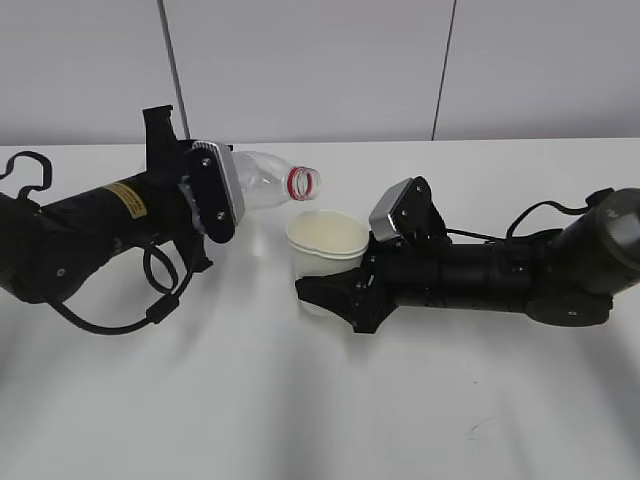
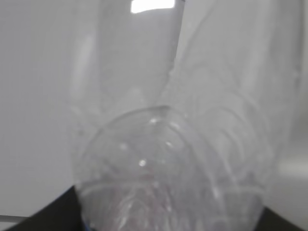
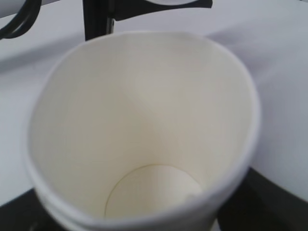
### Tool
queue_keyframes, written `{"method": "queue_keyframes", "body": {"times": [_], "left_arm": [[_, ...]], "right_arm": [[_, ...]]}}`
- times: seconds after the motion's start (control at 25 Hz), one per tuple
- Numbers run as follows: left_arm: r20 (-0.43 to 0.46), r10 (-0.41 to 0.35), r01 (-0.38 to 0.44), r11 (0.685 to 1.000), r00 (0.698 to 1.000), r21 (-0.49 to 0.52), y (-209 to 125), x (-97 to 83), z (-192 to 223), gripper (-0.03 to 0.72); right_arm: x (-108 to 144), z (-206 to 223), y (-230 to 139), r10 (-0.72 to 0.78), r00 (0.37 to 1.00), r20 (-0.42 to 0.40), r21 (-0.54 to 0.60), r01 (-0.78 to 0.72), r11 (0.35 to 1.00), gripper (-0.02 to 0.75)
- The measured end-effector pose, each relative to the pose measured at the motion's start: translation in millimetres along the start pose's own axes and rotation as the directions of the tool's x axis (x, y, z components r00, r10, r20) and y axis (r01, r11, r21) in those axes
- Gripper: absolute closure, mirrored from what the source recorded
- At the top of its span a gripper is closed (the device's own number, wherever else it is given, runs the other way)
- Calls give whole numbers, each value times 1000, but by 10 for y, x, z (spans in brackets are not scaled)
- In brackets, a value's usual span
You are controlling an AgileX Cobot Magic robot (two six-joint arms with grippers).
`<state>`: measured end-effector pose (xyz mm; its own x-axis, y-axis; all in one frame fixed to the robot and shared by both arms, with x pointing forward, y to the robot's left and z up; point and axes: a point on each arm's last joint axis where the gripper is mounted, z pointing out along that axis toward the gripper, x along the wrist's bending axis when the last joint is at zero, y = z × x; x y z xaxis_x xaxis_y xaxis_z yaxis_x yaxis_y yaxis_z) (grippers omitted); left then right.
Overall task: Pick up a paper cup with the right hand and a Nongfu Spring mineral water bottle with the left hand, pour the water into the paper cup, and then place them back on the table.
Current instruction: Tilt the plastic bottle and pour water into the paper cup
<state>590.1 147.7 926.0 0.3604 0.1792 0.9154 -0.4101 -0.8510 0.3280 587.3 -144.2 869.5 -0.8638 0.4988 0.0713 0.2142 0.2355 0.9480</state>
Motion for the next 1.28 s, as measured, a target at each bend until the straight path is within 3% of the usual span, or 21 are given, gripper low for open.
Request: {"method": "queue_keyframes", "body": {"times": [0.88,1.28], "left_arm": [[-112,223,-225,974,968,3,20,99,-6,329],[-159,274,-277,961,949,1,39,139,-12,329]], "right_arm": [[1,0,-1,-1,1000,-2,1,1,1000,231],[1,0,-1,-1,1000,-2,1,1,1000,231]]}}
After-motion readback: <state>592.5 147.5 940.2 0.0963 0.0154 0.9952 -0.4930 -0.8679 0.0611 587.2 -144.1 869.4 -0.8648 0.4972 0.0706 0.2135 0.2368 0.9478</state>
